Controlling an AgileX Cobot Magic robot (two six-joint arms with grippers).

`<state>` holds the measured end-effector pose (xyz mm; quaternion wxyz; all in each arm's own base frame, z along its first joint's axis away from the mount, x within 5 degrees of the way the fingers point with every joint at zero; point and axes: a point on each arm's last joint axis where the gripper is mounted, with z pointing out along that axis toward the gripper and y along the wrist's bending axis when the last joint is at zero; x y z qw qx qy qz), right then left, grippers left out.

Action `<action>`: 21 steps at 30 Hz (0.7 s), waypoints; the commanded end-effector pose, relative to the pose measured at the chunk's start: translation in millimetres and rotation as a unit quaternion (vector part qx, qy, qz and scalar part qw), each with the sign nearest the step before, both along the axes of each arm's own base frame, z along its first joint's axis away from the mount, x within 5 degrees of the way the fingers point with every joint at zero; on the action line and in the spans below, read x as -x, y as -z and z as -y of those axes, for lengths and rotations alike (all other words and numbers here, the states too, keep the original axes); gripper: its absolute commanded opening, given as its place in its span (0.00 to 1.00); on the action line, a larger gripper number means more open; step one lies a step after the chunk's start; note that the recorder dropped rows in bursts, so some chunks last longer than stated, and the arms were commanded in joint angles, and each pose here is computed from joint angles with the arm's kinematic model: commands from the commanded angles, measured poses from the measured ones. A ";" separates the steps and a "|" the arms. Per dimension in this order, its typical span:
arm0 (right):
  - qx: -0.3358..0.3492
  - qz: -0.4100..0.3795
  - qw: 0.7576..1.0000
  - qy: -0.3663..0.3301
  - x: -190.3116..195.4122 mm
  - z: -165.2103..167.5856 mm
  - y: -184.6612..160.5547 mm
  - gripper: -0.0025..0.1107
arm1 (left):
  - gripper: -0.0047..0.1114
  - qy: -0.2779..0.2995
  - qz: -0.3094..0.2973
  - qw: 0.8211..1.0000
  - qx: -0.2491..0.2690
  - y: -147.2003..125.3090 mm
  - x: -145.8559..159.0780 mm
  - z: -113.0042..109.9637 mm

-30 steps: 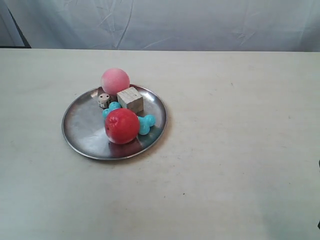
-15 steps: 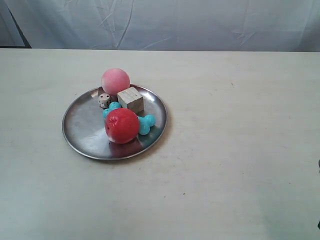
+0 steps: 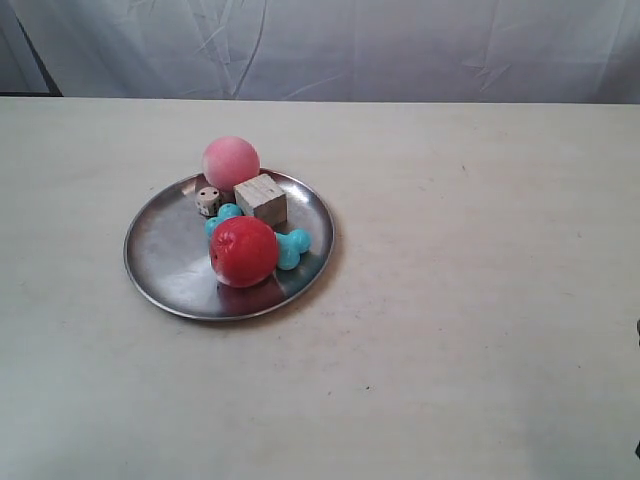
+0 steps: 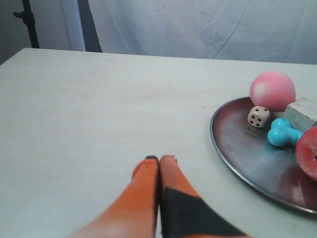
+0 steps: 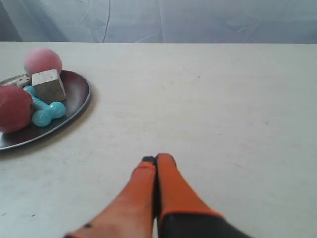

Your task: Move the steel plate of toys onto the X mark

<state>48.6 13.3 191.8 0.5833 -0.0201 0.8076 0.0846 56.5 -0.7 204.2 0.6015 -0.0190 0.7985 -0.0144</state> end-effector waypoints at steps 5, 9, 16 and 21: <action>-0.001 0.007 1.000 0.003 -0.1 0.4 0.1 0.02 | 0.04 -0.005 0.008 1.000 0.010 20.3 -0.1 -0.2; -0.001 0.007 1.000 0.003 -0.1 0.4 0.1 0.02 | 0.04 -0.005 0.010 1.000 0.010 20.1 -0.1 -0.2; -0.002 0.006 1.000 0.003 0.0 0.2 0.3 0.02 | 0.04 -0.008 0.080 0.997 0.001 9.8 0.7 -1.1; -0.002 0.005 1.000 0.003 0.0 0.3 0.3 0.02 | 0.04 -0.009 0.093 0.996 0.001 7.4 0.4 -1.2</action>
